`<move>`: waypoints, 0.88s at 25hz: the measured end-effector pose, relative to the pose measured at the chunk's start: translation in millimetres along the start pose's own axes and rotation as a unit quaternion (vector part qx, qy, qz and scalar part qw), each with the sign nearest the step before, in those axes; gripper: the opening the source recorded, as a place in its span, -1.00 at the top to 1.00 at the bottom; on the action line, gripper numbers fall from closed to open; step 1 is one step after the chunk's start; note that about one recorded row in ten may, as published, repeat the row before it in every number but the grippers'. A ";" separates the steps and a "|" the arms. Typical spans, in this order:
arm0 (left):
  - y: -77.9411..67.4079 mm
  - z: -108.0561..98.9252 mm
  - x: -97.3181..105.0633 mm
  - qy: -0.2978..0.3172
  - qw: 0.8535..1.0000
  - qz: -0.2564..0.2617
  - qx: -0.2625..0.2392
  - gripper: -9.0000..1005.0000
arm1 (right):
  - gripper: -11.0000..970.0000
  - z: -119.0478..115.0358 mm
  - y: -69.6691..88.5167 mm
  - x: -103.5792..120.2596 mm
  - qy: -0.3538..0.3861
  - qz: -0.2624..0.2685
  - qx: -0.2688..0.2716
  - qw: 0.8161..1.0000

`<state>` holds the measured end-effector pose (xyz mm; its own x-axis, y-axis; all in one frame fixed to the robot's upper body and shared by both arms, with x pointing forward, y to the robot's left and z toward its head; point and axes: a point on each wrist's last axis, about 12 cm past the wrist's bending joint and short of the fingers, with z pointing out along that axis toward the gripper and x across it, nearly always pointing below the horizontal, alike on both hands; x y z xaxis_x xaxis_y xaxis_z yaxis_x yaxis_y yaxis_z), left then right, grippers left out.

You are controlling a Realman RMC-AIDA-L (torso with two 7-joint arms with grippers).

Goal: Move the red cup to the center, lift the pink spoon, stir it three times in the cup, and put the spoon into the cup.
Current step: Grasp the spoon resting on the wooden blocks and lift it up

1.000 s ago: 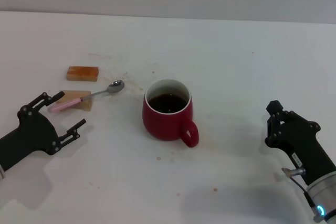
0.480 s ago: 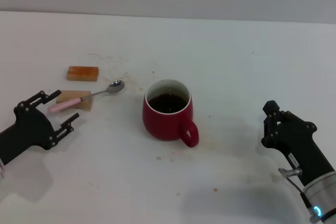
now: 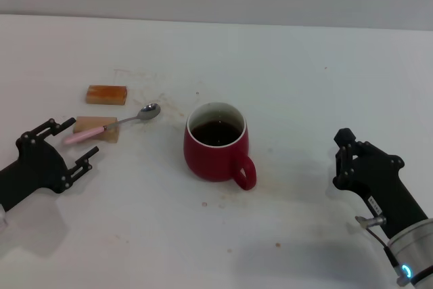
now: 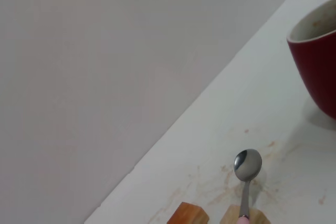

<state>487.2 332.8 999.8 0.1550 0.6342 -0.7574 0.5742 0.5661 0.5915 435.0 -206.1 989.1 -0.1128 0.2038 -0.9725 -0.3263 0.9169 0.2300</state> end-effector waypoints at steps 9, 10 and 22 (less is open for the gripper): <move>0.5 1.6 1.1 0.007 1.000 -0.001 -0.002 -0.22 | 0.98 -0.4 0.0 0.2 0.000 0.001 0.000 1.000; 1.0 1.6 1.4 0.009 1.000 -0.002 -0.005 -0.22 | 0.98 -0.5 0.0 0.2 0.000 0.001 0.000 1.000; 1.5 2.1 1.9 0.012 1.000 -0.004 -0.009 -0.01 | 0.98 -0.4 1.2 0.3 0.000 0.004 -0.001 1.000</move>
<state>490.0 333.8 998.6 0.1303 0.6415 -0.7560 0.5601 0.5816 0.5900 434.3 -205.0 989.1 -0.1161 0.2107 -0.9706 -0.3271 0.9146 0.2376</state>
